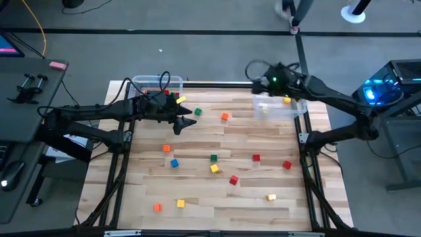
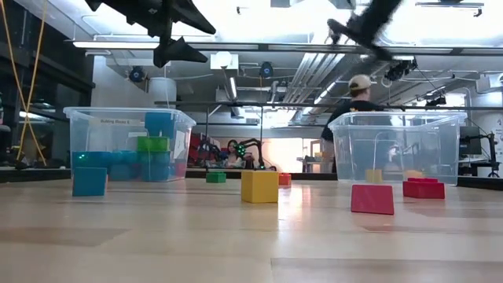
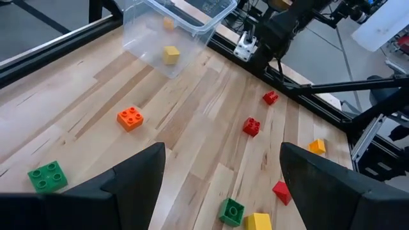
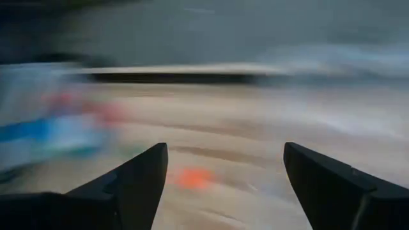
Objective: Sort blocks by size
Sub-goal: Put the small game piece into the right transparent bin
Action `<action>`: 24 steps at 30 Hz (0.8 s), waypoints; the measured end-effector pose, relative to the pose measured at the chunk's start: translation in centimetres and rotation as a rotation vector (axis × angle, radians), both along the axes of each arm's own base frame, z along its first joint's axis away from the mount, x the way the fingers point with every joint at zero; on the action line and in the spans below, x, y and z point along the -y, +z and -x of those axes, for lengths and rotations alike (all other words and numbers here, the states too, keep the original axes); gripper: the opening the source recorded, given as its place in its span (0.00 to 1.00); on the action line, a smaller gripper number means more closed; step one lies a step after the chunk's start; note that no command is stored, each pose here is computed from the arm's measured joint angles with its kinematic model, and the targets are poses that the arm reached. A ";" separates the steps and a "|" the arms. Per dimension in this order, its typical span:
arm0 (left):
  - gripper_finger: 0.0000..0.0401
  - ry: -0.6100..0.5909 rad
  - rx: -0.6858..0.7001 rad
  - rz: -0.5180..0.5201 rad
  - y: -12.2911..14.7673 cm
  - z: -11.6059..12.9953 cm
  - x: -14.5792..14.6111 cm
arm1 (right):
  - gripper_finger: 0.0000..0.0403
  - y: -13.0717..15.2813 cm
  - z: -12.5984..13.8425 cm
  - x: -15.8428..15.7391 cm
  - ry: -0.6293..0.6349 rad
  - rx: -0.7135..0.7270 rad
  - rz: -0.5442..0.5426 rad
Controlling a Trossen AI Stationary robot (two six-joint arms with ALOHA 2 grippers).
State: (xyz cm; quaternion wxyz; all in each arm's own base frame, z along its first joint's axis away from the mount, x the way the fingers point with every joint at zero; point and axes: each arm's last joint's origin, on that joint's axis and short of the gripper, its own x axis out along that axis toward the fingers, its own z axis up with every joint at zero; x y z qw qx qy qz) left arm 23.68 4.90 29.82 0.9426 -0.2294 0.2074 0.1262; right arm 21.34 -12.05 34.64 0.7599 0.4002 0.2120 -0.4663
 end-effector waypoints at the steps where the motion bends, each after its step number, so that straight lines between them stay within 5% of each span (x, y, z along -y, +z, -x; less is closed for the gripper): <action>1: 0.74 0.000 0.000 0.000 0.0 0.0 0.0 | 0.77 0.6 -1.3 0.0 0.099 0.083 0.038; 4: 0.74 0.000 0.000 0.000 0.0 0.0 0.0 | 0.77 0.7 -5.1 -0.3 0.354 0.179 0.110; 9: 0.74 -0.016 0.006 0.035 0.0 0.0 0.1 | 0.77 -3.7 -9.9 0.1 0.641 -0.083 0.150; 13: 0.74 -0.018 0.002 0.059 -0.1 0.0 0.3 | 0.77 -8.1 -12.8 1.2 0.874 -0.184 0.051; 19: 0.74 -0.013 0.002 0.084 -0.1 0.0 0.5 | 0.77 -14.3 -15.1 2.5 0.987 -0.387 -0.076; 24: 0.74 -0.008 0.003 0.085 -0.1 0.0 0.4 | 0.77 -16.5 -15.8 3.1 0.950 -0.475 -0.049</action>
